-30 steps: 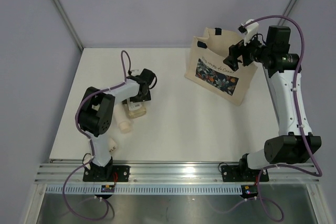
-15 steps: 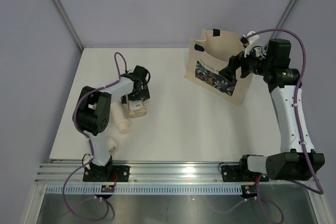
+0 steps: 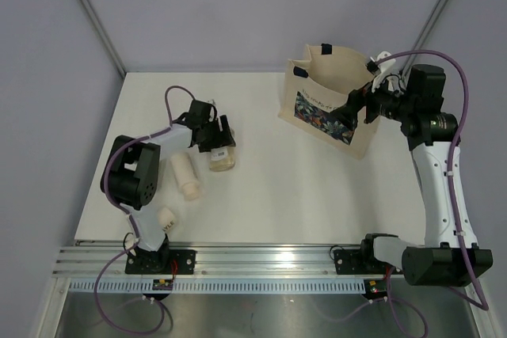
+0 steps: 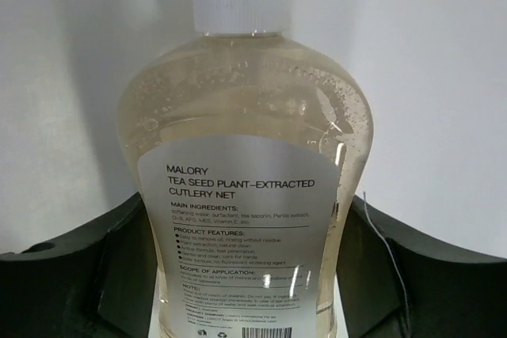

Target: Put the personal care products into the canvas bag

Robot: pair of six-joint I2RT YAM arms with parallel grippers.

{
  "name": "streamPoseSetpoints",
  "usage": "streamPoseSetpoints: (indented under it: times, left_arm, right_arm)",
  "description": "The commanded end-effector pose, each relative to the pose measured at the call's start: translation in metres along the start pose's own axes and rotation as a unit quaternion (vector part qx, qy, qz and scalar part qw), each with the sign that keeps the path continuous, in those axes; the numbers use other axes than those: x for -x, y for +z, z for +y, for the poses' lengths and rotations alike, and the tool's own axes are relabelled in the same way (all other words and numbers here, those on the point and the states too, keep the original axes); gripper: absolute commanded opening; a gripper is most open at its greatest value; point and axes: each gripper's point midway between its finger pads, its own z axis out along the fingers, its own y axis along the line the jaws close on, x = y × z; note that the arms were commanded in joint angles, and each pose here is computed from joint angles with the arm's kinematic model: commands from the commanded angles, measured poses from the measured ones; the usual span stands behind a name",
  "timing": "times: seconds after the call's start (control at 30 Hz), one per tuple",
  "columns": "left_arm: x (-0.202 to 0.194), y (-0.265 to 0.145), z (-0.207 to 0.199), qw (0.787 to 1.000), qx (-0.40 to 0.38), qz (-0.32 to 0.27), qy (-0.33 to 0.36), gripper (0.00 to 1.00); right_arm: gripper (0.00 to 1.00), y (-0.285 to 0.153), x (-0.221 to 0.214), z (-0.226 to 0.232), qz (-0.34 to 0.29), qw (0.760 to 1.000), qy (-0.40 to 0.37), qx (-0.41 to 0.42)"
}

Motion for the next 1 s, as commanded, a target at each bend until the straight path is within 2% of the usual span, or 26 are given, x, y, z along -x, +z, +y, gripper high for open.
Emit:
streamPoseSetpoints:
  times: [0.0,0.23,0.27,0.3,0.37,0.4,0.47,0.5,0.57,0.6,0.7,0.73,0.83,0.87,0.9,0.93,0.97]
  left_arm:
    - [-0.043,-0.004,-0.051,0.983,-0.172,0.065,-0.029,0.00]
    - [-0.028,-0.033,-0.107,0.941,-0.326,0.067,-0.054,0.00]
    - [-0.030,-0.039,-0.114,0.933,-0.345,0.079,-0.066,0.00]
    - [-0.023,-0.042,-0.121,0.926,-0.367,0.066,-0.060,0.00]
    - [-0.028,-0.048,-0.126,0.913,-0.391,0.082,-0.077,0.00]
    - [-0.023,-0.052,-0.131,0.907,-0.410,0.069,-0.070,0.00]
    - [-0.027,-0.058,-0.135,0.896,-0.428,0.082,-0.086,0.00]
    - [-0.022,-0.063,-0.140,0.888,-0.447,0.068,-0.078,0.00]
    - [-0.026,-0.071,-0.145,0.877,-0.464,0.082,-0.094,0.00]
    - [-0.023,-0.076,-0.149,0.871,-0.479,0.069,-0.088,0.00]
    - [-0.021,-0.085,-0.154,0.865,-0.487,0.064,-0.104,0.00]
    - [-0.017,-0.085,-0.154,0.867,-0.482,0.052,-0.116,0.00]
    - [-0.013,-0.091,-0.160,0.871,-0.473,0.035,-0.127,0.00]
    - [-0.010,-0.090,-0.163,0.873,-0.469,0.025,-0.132,0.00]
    - [-0.009,-0.094,-0.166,0.873,-0.469,0.022,-0.134,0.00]
    - [-0.009,-0.095,-0.168,0.874,-0.467,0.019,-0.135,0.00]
    - [-0.010,-0.094,-0.171,0.876,-0.462,0.017,-0.138,0.00]
  right_arm:
    - [0.99,-0.001,-0.003,0.015,-0.007,1.000,0.003,0.028]
    - [0.99,0.019,-0.042,0.048,-0.004,0.984,0.102,0.147]
    - [1.00,0.020,-0.042,0.057,-0.009,0.980,0.092,0.174]
    - [1.00,0.023,-0.048,0.073,0.003,0.976,0.085,0.202]
    - [1.00,0.032,-0.057,0.083,0.020,0.976,0.042,0.214]
    - [0.99,0.038,-0.067,0.102,0.046,0.968,0.041,0.242]
    - [1.00,0.043,-0.081,0.119,0.084,0.958,0.032,0.273]
    - [0.99,0.056,-0.096,0.133,0.122,0.944,0.048,0.304]
    - [0.98,0.071,-0.101,0.137,0.167,0.938,0.062,0.298]
    - [0.95,0.084,-0.114,0.136,0.195,0.931,0.077,0.299]
    - [0.83,0.117,-0.118,0.135,0.208,0.939,0.103,0.255]
    - [0.83,0.128,-0.126,0.130,0.223,0.947,0.103,0.206]
    - [0.89,0.154,-0.125,0.131,0.205,0.961,0.136,0.129]
    - [0.90,0.163,-0.125,0.131,0.202,0.963,0.164,0.076]
    - [0.93,0.172,-0.115,0.128,0.172,0.969,0.167,0.052]
    - [0.95,0.177,-0.117,0.115,0.162,0.971,0.175,-0.008]
    - [0.96,0.183,-0.111,0.119,0.149,0.967,0.202,-0.026]
